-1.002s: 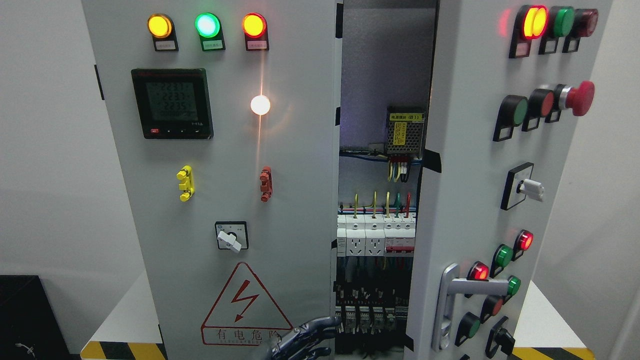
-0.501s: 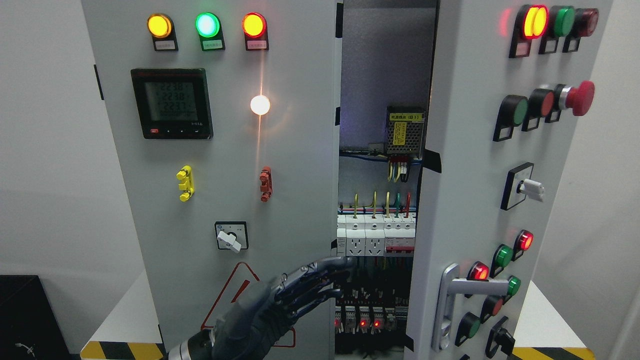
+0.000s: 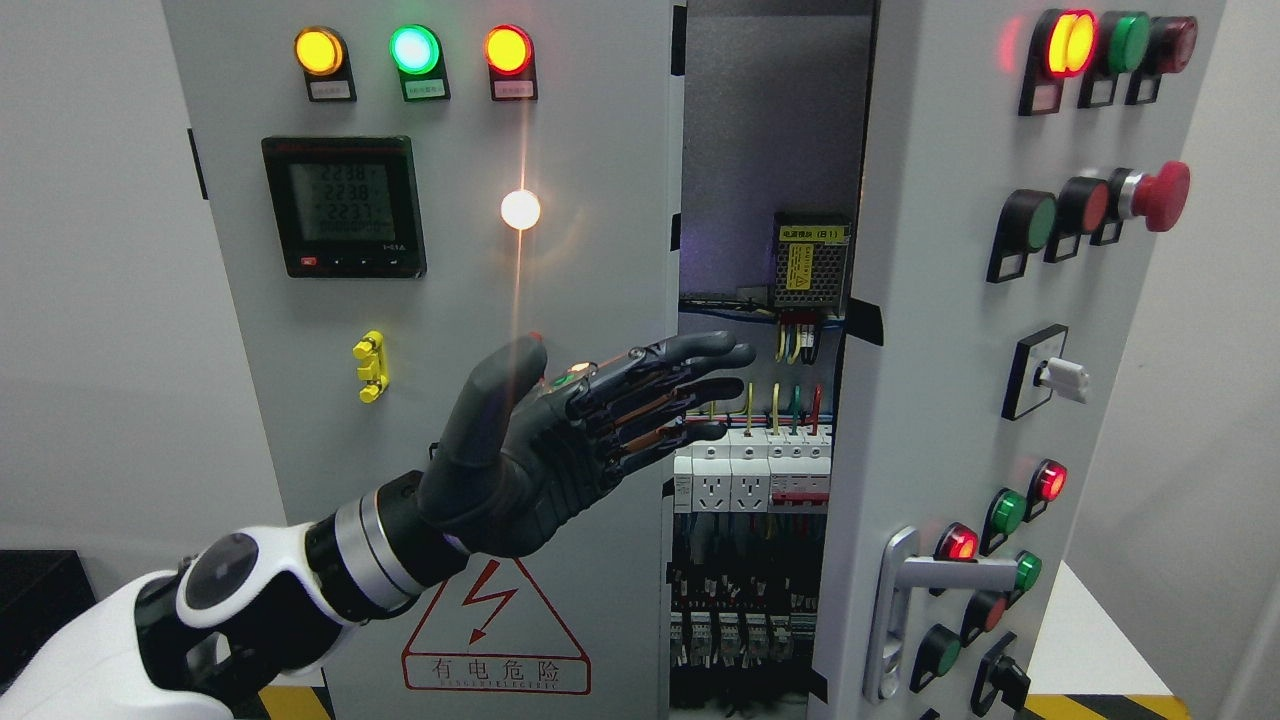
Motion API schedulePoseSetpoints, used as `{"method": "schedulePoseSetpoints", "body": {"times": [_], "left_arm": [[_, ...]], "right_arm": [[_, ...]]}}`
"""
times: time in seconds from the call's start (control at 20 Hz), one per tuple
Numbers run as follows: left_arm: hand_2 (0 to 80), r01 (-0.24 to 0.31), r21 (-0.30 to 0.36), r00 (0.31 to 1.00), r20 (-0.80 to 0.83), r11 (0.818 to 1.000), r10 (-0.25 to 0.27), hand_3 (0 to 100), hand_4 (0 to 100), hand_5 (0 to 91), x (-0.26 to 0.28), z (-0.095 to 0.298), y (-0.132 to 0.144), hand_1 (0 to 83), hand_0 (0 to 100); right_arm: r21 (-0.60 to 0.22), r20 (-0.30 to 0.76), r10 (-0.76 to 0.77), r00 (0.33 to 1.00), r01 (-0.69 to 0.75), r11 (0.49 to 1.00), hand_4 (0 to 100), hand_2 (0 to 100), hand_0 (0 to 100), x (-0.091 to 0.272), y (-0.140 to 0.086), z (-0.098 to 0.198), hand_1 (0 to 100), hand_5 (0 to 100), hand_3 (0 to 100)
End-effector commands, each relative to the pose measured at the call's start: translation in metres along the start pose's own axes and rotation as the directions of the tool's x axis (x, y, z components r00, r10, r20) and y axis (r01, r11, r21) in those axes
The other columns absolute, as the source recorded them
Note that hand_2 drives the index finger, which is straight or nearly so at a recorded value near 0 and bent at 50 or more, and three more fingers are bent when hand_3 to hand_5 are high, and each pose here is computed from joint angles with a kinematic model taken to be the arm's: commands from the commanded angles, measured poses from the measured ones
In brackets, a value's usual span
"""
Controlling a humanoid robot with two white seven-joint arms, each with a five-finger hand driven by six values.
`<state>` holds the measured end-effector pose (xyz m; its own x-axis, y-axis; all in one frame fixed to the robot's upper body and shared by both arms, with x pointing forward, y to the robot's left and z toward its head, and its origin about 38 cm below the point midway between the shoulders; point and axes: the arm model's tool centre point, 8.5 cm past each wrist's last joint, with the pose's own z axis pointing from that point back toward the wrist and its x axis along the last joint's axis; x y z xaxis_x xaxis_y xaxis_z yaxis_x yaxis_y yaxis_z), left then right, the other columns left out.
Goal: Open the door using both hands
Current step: 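Raise the left hand and insert its fingers into the door gap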
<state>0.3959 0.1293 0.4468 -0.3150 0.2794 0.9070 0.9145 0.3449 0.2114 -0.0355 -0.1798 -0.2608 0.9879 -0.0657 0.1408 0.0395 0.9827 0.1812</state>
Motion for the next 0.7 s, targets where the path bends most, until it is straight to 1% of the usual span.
{"method": "schedulePoseSetpoints", "body": {"times": [0.0,0.15,0.35,0.65], "left_arm": [[0.0,-0.168,0.028,0.974,-0.15,0.985,0.171,0,0,0.0,-0.028,-0.019,0.018,0.0,0],[0.0,-0.191,0.028,0.965,-0.18,0.981,0.192,0,0,0.0,-0.038,-0.033,0.02,0.0,0],[0.0,-0.197,-0.004,0.966,-0.174,0.98,0.193,0,0,0.0,-0.036,-0.048,0.013,0.0,0],[0.0,-0.271,-0.046,0.952,-0.163,0.961,0.261,0,0,0.0,-0.023,-0.062,0.001,0.0,0]], "right_arm": [[0.0,0.001,0.0,1.0,0.0,1.0,0,0,0,0.0,0.0,0.0,0,0,0],[0.0,0.0,0.001,1.0,-0.001,1.0,0,0,0,0.0,0.0,0.0,0,0,0],[0.0,0.001,0.0,1.0,0.0,1.0,0,0,0,0.0,0.0,0.0,0,0,0],[0.0,0.001,0.0,1.0,0.0,1.0,0,0,0,0.0,0.0,0.0,0,0,0]]}}
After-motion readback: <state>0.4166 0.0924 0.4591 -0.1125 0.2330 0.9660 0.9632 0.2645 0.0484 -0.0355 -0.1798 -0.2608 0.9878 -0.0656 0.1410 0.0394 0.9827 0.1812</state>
